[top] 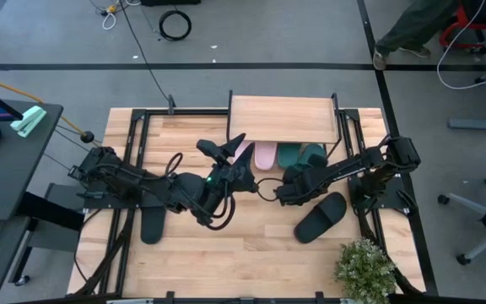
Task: Pick and place slides into the shelf
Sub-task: Put the dark green slide under the shelf
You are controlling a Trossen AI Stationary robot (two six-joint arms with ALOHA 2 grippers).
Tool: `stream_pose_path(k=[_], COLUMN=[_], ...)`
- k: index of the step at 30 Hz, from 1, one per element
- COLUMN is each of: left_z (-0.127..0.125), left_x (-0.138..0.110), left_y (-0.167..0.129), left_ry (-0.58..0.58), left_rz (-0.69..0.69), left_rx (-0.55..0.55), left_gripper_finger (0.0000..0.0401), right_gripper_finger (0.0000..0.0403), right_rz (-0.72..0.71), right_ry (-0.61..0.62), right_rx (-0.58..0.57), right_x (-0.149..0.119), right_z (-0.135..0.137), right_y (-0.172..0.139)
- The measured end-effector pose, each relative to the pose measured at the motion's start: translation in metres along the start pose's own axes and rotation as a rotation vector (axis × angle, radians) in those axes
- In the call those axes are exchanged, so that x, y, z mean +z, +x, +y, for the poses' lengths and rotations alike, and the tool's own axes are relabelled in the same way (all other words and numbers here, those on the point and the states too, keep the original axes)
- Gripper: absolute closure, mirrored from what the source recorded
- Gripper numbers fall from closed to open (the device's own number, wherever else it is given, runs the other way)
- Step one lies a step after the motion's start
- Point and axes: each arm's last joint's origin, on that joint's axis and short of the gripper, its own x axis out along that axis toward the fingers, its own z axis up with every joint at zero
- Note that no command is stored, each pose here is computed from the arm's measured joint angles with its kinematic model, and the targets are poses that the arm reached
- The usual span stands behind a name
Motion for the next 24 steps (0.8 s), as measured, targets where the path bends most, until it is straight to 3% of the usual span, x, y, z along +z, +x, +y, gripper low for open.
stream_pose_path(k=[11,18,24], left_z=[0.0,0.0,0.001], left_x=[0.0,0.0,-0.001], left_y=[0.002,0.002,0.006], left_ry=[0.0,0.001,0.003], left_rz=[0.003,0.003,0.011], left_rx=[0.003,0.003,0.01], left_gripper_finger=[0.0229,0.0228,0.0229], right_gripper_finger=[0.0265,0.0257,0.0256], right_rz=[0.058,0.095,0.037], right_ry=[0.055,0.082,0.094], right_rx=[-0.058,-0.096,-0.166], right_x=[-0.005,-0.011,-0.01], right_z=[-0.007,-0.013,-0.019], right_y=[0.001,0.021,0.031])
